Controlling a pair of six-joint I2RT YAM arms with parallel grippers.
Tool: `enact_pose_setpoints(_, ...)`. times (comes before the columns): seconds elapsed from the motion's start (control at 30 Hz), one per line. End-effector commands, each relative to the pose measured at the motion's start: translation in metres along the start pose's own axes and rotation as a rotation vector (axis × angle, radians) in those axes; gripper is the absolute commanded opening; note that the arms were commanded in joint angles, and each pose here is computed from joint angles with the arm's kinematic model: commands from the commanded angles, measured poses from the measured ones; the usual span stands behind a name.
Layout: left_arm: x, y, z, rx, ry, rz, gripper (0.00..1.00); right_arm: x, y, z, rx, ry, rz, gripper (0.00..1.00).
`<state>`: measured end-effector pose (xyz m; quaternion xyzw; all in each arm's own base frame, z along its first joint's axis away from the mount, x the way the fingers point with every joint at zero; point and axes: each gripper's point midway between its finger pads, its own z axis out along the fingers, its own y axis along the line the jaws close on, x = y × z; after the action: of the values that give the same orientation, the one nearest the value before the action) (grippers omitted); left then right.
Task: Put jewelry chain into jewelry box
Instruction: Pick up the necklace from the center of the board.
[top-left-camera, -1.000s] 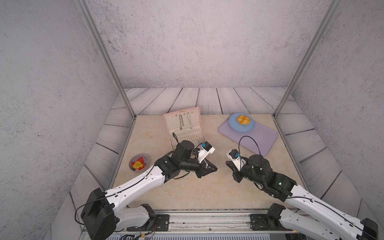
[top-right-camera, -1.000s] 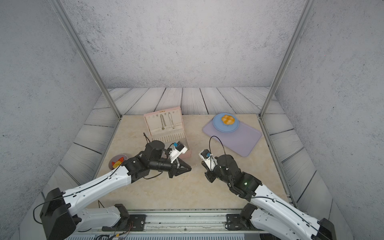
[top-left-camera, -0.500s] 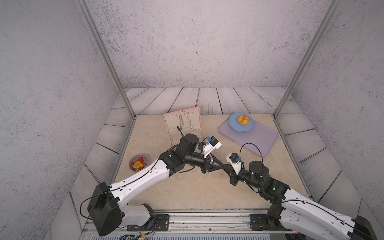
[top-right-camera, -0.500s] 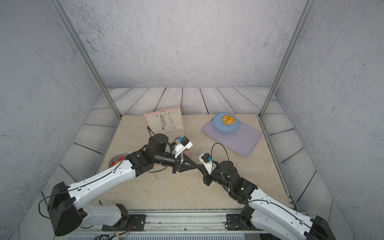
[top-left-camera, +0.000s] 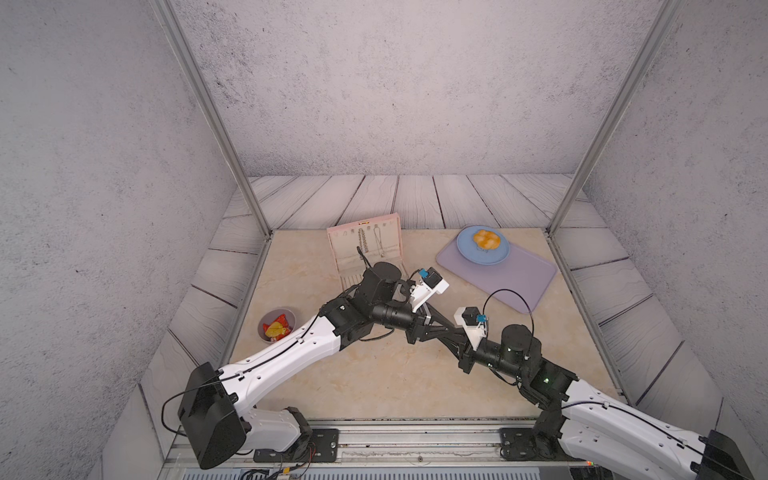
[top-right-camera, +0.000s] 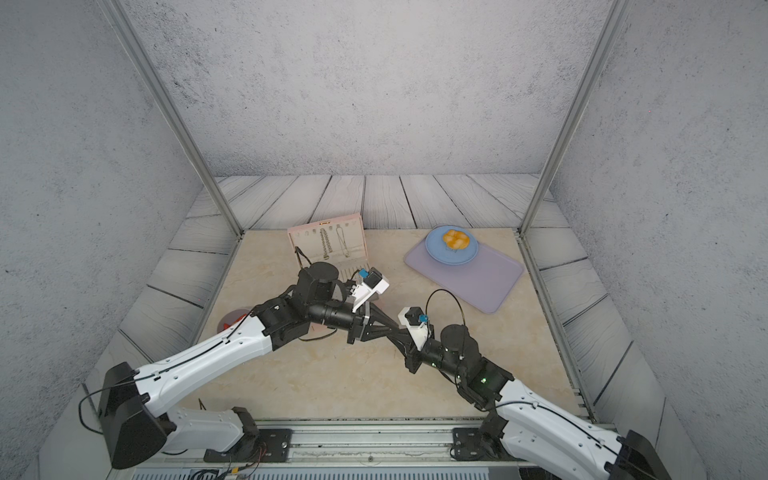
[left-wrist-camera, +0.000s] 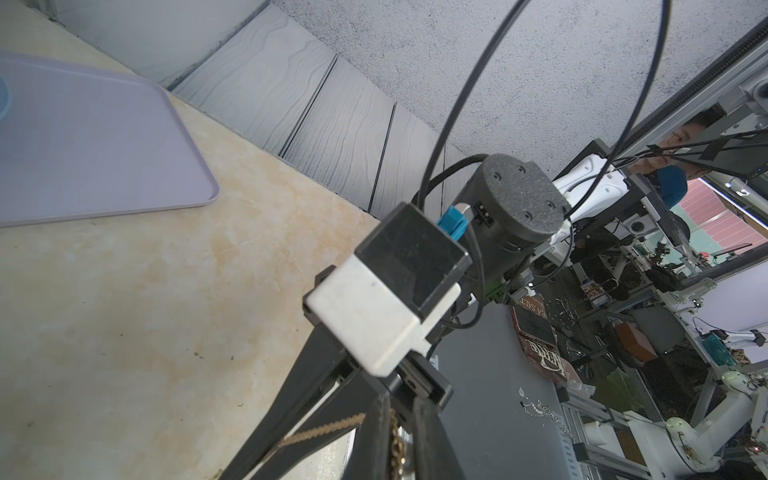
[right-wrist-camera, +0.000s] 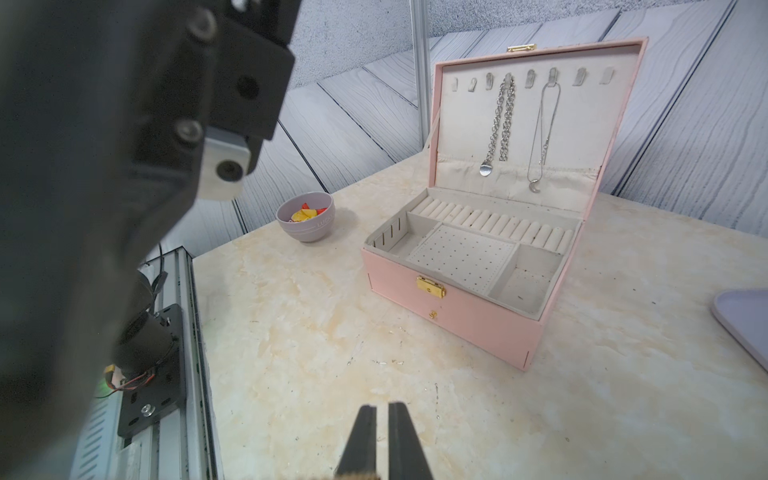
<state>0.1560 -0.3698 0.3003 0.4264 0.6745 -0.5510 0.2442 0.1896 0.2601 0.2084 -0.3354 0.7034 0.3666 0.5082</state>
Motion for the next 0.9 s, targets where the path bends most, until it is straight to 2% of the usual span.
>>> enact_pose_setpoints(0.0, -0.009, -0.008, 0.0, 0.021, -0.007, 0.035, 0.02, -0.001, 0.003, 0.0, -0.02, -0.02, 0.011, 0.13)
enact_pose_setpoints(0.43, -0.013, -0.01, -0.004, 0.004, -0.017, 0.054, 0.02, 0.007, -0.003, 0.0, 0.009, -0.004, 0.017, 0.13)
enact_pose_setpoints(0.63, -0.012, -0.011, -0.009, -0.018, -0.021, 0.072, 0.02, 0.007, -0.006, -0.003, 0.035, -0.007, 0.018, 0.06)
enact_pose_setpoints(0.87, 0.004, 0.014, -0.025, -0.167, -0.034, 0.033, 0.01, 0.007, -0.021, -0.012, 0.135, 0.015, 0.015, 0.0)
